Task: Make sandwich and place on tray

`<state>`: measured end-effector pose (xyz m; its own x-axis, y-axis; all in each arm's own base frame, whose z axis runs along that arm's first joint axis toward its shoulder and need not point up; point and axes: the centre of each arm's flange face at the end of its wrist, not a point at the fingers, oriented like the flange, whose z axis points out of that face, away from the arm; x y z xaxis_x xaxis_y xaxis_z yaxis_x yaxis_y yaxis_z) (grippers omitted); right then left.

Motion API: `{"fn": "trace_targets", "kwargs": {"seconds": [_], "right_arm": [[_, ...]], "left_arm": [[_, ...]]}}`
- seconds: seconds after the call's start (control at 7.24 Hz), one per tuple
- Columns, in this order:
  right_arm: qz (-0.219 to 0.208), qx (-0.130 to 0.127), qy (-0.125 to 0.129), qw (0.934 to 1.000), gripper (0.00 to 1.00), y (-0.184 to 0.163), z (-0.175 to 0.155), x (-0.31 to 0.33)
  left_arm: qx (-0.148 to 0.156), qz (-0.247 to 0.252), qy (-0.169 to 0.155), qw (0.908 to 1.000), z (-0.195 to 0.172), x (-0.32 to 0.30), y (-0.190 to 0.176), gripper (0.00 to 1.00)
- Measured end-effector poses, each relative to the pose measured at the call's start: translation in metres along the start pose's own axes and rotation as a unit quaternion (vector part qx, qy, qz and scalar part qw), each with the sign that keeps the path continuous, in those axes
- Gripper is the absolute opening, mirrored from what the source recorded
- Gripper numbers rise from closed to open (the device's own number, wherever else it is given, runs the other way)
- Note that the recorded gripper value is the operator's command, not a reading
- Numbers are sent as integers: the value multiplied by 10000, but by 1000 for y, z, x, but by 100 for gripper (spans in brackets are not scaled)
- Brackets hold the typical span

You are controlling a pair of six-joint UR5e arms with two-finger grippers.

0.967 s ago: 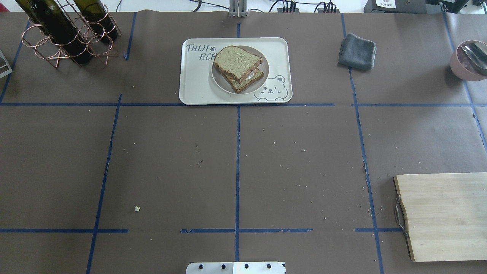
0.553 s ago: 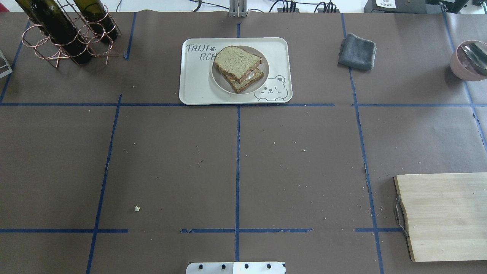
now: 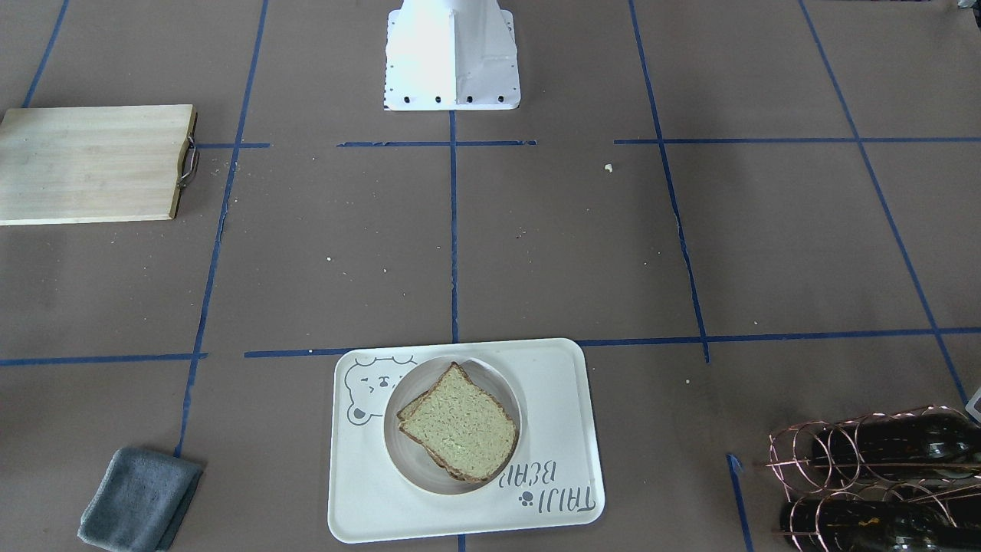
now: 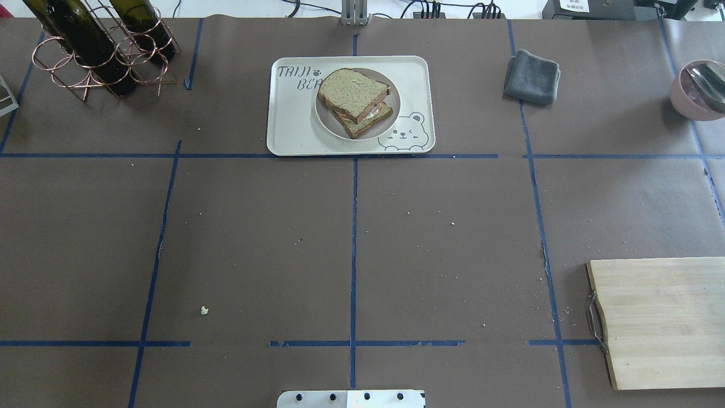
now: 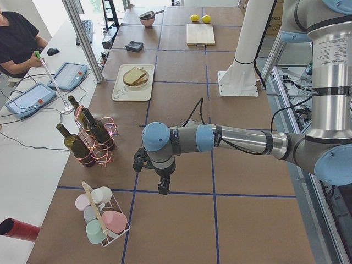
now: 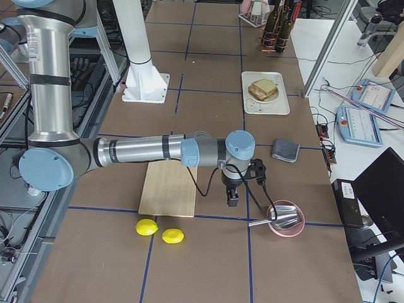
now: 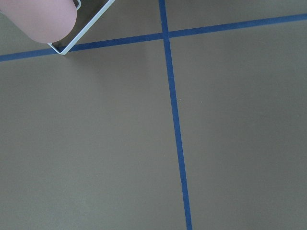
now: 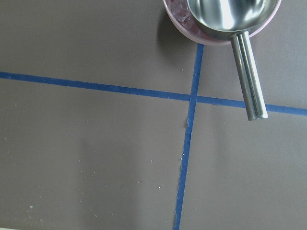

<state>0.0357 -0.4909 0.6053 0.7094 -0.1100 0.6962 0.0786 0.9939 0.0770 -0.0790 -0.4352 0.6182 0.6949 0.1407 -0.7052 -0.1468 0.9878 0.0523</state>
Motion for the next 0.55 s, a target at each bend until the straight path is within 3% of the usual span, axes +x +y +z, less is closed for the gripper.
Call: {"fn": "trace_targets", "kwargs": {"seconds": [0.55], "right_arm": [[-59,17,-3,10000,100,1,-2,-2]], "left_arm": [[0,7,0,10000,0,0,0,100]]}}
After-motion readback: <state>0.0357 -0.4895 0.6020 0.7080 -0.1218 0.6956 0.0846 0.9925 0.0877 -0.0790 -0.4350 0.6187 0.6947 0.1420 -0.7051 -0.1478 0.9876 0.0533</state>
